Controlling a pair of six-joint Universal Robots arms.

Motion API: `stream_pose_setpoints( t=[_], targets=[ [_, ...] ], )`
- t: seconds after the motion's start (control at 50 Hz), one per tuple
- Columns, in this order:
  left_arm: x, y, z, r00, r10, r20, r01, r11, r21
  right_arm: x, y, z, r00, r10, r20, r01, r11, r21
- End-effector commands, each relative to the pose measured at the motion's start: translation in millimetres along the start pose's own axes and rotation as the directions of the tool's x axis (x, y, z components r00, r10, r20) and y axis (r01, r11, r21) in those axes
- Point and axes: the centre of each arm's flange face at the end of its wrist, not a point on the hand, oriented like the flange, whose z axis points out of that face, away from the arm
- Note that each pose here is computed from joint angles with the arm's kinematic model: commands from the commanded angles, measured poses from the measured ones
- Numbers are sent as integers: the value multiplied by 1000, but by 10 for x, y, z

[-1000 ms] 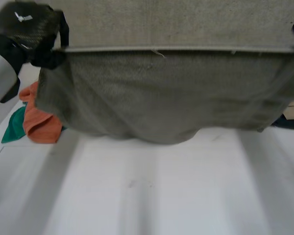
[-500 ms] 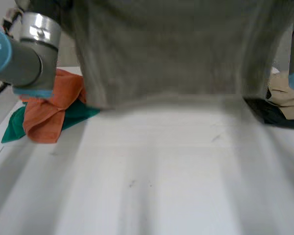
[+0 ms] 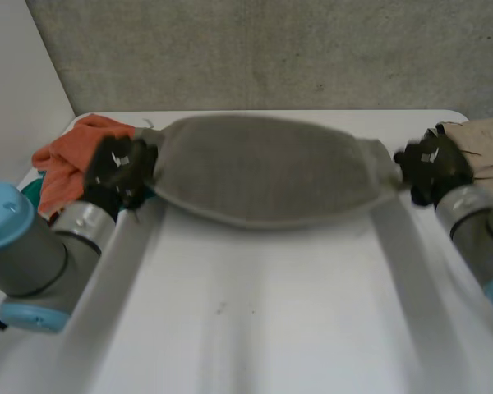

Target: Fold the laundry.

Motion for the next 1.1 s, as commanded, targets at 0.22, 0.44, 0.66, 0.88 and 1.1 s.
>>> stream_pose_setpoints(
  t=[0.22, 0.44, 0.66, 0.88, 1.1],
  targets=[
    [-147, 662, 125, 996, 50, -72, -58, 991, -121, 55, 482, -6, 999, 51, 17, -48, 989, -138],
    [-220, 751, 41, 997, 46, -55, -55, 983, -178, 57, 486, -9, 999, 49, 10, -47, 988, -145],
    [-376, 563, -107, 999, 32, -38, -40, 974, -221, 91, 402, -124, 999, 43, 30, -37, 984, -177],
    [-455, -452, -834, 994, -22, -110, -18, 937, -349, 441, -49, -872, 978, -145, 148, 187, 928, -323],
    [-302, -565, -1281, 957, 61, -283, -192, 866, -462, 498, 84, -1210, 932, -268, 243, 348, 847, -402]
  ],
)
